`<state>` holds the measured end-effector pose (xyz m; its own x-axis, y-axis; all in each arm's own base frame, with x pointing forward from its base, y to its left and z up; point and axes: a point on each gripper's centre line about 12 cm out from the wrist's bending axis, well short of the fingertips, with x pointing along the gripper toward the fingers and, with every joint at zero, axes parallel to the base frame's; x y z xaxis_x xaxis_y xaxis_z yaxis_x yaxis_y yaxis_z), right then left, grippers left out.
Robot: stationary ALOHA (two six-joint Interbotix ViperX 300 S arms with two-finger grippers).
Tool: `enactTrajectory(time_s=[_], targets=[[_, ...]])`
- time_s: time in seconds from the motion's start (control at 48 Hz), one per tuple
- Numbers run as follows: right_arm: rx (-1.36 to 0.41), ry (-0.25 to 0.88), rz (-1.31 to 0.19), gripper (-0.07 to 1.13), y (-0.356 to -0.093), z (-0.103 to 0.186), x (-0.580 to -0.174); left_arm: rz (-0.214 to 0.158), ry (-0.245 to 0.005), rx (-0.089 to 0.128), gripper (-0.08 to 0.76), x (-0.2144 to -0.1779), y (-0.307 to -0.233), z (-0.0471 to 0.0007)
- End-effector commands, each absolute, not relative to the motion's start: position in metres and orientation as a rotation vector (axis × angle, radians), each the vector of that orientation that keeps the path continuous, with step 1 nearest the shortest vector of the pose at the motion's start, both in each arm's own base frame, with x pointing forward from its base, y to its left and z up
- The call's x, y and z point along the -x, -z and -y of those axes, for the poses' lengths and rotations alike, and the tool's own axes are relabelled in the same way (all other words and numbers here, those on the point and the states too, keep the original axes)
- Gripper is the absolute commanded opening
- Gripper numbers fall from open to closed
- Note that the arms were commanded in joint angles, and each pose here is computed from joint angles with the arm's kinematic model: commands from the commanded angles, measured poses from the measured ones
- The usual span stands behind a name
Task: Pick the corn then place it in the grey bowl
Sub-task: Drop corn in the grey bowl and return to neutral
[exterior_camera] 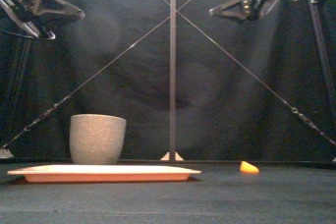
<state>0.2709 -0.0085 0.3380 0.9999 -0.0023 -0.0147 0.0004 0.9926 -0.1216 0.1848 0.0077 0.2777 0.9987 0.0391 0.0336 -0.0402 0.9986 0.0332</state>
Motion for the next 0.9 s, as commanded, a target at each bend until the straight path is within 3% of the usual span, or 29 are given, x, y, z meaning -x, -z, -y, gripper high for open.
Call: enactTrajectory(time_s=[0.021,0.375,0.896], targets=[[0.102,-0.03,0.043,1.04,-0.343,-0.001,-0.249,0.053,-0.044,-0.037,-0.042,-0.1855,-0.2845,-0.0085],[0.042,-0.038,0.108,1.04,-0.323,-0.004,-0.203,0.051,-0.045,-0.042,-0.042,-0.1854,-0.2839,-0.0088],[0.049,-0.04,0.097,1.04,-0.311,-0.004,-0.2,0.048,-0.052,-0.042,-0.042,-0.1852,-0.2826,-0.0099]])
